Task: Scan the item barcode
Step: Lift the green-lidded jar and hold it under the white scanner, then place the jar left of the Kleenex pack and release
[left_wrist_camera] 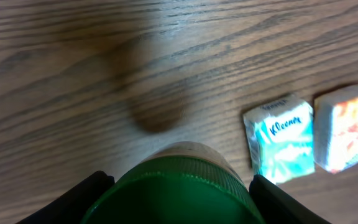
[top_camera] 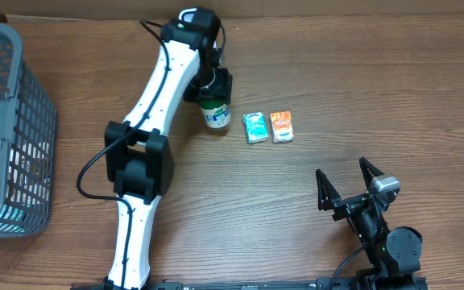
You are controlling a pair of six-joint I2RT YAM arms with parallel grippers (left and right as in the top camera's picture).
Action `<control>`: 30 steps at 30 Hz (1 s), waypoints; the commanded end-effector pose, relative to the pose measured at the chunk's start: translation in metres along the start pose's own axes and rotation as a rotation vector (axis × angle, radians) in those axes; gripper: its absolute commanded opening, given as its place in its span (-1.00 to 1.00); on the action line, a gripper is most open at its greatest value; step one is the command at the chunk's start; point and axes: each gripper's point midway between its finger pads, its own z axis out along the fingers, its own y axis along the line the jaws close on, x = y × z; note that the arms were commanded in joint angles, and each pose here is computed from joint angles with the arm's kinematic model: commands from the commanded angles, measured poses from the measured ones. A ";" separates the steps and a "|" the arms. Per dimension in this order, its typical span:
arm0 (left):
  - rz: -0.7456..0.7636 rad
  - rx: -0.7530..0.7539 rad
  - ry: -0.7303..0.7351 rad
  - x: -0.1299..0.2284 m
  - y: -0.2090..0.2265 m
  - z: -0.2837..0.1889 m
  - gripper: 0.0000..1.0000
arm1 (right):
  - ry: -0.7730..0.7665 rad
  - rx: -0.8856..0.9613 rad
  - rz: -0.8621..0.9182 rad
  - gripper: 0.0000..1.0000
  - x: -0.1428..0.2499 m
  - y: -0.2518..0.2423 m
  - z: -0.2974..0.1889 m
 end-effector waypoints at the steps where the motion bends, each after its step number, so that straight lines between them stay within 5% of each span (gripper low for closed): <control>1: -0.007 -0.049 -0.009 -0.002 -0.003 0.009 0.04 | -0.001 0.001 0.000 1.00 0.003 0.000 0.000; 30: -0.055 -0.173 0.046 0.028 -0.028 0.045 0.06 | 0.000 0.000 0.000 1.00 0.003 0.000 0.000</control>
